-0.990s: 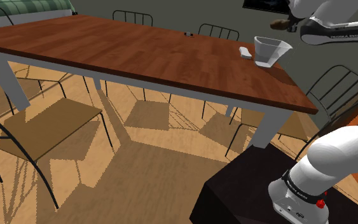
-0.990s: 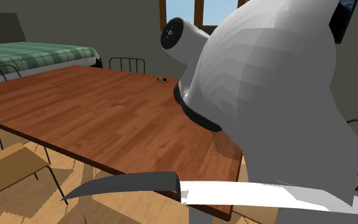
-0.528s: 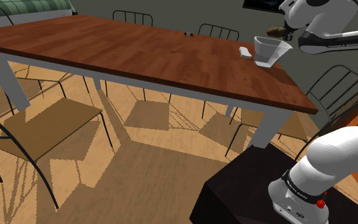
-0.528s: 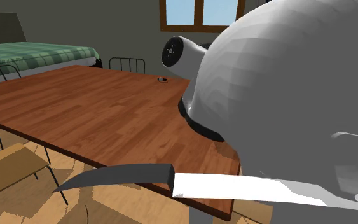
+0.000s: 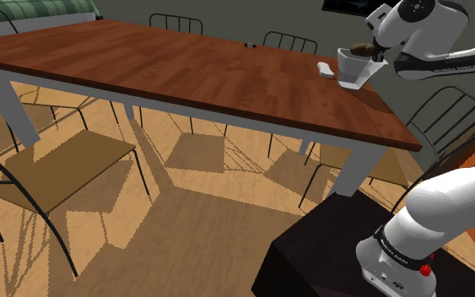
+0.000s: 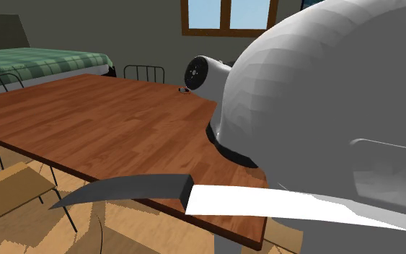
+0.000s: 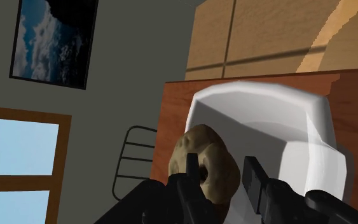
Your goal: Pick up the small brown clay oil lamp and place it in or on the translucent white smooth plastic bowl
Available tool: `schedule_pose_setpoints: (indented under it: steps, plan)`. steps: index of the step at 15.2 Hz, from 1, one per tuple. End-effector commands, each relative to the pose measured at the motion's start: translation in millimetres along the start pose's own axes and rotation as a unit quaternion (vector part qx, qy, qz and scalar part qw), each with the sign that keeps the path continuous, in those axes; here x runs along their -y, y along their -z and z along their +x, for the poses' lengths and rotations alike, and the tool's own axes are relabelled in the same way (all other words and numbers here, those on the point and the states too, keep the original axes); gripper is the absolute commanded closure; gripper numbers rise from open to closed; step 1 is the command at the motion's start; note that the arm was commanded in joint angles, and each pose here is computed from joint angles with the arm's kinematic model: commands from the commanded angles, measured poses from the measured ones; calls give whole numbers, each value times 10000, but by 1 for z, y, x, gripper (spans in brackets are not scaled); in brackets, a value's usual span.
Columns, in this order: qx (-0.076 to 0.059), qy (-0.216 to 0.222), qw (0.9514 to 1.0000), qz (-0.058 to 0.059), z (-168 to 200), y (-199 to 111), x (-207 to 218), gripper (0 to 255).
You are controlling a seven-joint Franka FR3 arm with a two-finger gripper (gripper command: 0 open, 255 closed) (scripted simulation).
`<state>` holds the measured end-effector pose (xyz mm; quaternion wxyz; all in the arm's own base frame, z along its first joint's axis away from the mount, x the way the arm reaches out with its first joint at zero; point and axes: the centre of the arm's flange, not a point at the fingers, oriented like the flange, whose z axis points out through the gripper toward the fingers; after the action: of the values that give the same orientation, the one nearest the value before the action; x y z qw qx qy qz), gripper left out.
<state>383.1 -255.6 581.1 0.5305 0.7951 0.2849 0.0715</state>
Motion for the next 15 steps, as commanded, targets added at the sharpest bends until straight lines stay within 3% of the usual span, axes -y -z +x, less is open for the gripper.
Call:
schedule_pose_setpoints:
  steps: [1,4,5,10,14,15]
  plan:
    - [-1,-2,10000,-3,0,0,0,255]
    - [-1,-2,10000,-3,0,0,0,255]
    - [-1,-2,10000,-3,0,0,0,0]
    - [-1,-2,10000,-3,0,0,0,0]
    - [-1,-2,10000,-3,0,50,0,0]
    - [-1,-2,10000,-3,0,50,0,0]
